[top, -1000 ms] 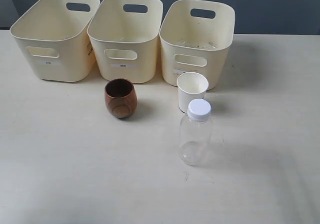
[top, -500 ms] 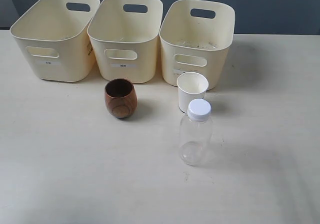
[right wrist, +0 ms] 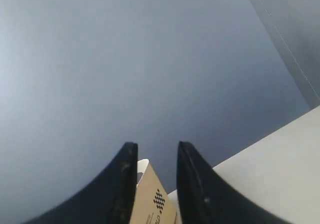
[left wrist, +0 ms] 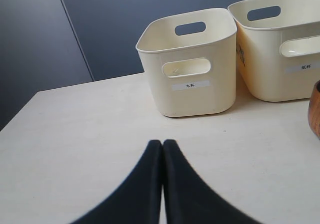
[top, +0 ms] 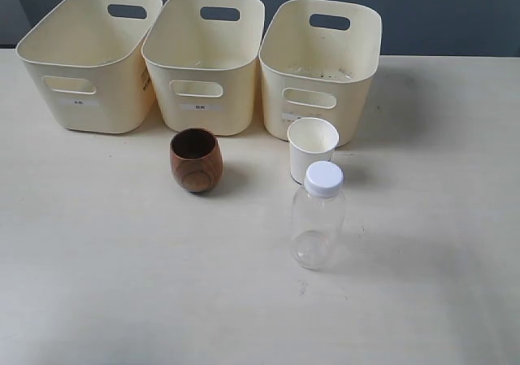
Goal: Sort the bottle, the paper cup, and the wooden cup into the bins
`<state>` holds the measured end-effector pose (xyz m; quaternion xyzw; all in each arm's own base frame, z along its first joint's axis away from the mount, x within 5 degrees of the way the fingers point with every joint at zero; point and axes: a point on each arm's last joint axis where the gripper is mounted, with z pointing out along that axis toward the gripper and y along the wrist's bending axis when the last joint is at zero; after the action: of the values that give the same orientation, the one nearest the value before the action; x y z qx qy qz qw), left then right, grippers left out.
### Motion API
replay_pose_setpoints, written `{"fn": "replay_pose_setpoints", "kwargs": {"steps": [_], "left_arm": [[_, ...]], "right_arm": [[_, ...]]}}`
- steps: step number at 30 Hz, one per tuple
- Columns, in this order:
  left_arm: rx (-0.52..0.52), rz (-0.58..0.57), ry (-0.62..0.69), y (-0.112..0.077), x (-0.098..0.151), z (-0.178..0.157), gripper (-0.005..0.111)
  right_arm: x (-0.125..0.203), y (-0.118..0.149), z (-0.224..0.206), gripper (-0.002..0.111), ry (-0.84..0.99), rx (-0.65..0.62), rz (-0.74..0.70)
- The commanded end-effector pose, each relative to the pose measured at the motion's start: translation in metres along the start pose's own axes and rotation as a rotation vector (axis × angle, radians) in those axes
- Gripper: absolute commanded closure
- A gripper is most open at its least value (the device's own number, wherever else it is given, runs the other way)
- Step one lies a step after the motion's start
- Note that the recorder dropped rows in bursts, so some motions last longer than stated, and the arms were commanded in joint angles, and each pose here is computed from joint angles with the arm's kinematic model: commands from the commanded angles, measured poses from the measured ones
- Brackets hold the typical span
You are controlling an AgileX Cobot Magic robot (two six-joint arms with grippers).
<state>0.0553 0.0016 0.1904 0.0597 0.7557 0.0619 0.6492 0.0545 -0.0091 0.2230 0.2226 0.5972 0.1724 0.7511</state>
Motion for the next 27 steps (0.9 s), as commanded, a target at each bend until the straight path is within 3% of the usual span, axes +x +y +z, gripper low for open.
{"fn": "replay_pose_setpoints", "kwargs": {"steps": [1,12,27], "left_arm": [[0.001,-0.003,-0.006,0.0,-0.002,0.0,0.107],[0.001,-0.003,-0.006,0.0,-0.002,0.0,0.107],[0.001,-0.003,-0.006,0.0,-0.002,0.0,0.107]], "right_arm": [[-0.002,0.0,0.0,0.08,-0.03,-0.002,0.083],[-0.009,0.0,-0.001,0.08,-0.099,-0.017,0.19],[-0.011,0.007,-0.001,0.08,-0.037,-0.023,0.197]]}}
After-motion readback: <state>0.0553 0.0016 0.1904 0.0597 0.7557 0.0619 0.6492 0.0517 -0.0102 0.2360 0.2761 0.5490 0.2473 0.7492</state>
